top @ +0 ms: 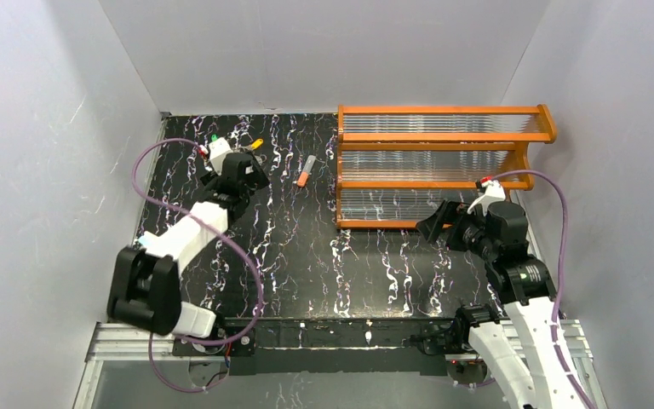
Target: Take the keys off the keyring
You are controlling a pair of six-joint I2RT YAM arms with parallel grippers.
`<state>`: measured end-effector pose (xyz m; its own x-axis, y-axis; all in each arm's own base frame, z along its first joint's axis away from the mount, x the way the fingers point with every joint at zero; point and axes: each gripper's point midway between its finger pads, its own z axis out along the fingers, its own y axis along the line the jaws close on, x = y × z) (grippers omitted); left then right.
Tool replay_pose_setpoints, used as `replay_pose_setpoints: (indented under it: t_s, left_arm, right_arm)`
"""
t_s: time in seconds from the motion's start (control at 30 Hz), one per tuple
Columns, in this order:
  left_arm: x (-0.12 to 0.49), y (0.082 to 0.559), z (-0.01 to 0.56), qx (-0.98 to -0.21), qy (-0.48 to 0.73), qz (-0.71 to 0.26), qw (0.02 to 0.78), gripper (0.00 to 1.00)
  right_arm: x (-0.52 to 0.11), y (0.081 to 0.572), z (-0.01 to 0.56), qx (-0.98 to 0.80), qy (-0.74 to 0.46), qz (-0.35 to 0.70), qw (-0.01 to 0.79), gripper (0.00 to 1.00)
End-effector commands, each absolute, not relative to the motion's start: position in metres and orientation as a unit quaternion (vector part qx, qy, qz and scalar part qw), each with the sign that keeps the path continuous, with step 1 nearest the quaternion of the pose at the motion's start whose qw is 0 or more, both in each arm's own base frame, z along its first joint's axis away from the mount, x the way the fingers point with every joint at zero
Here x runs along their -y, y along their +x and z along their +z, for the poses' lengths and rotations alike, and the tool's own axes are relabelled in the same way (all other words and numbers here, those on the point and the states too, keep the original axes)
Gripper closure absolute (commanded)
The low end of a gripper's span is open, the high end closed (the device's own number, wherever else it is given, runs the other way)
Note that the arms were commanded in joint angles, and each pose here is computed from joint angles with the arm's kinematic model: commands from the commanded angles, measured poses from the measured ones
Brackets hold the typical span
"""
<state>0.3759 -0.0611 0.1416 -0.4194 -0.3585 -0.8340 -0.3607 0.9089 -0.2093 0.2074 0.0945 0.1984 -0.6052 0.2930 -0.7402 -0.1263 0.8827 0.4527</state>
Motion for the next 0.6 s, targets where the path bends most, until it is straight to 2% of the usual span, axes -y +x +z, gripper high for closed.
replay_pose_setpoints:
  t_s: [0.0,0.3,0.57]
  left_arm:
    - [0.054,0.431,0.137,-0.814,-0.301,-0.022,0.497,0.04]
    - [0.031,0.507,0.1,-0.802,-0.365,0.01,0.472,0.09]
    - [0.025,0.549,0.068,-0.809,-0.368,0.051,0.456,0.15]
  right_arm:
    - [-0.107,0.202,0.221,-0.83,-0.012,0.27,0.488,0.01]
    - [-0.109,0.186,0.245,-0.786,-0.039,0.288,0.546,0.01]
    - [-0.113,0.181,0.248,-0.777,-0.054,0.298,0.552,0.01]
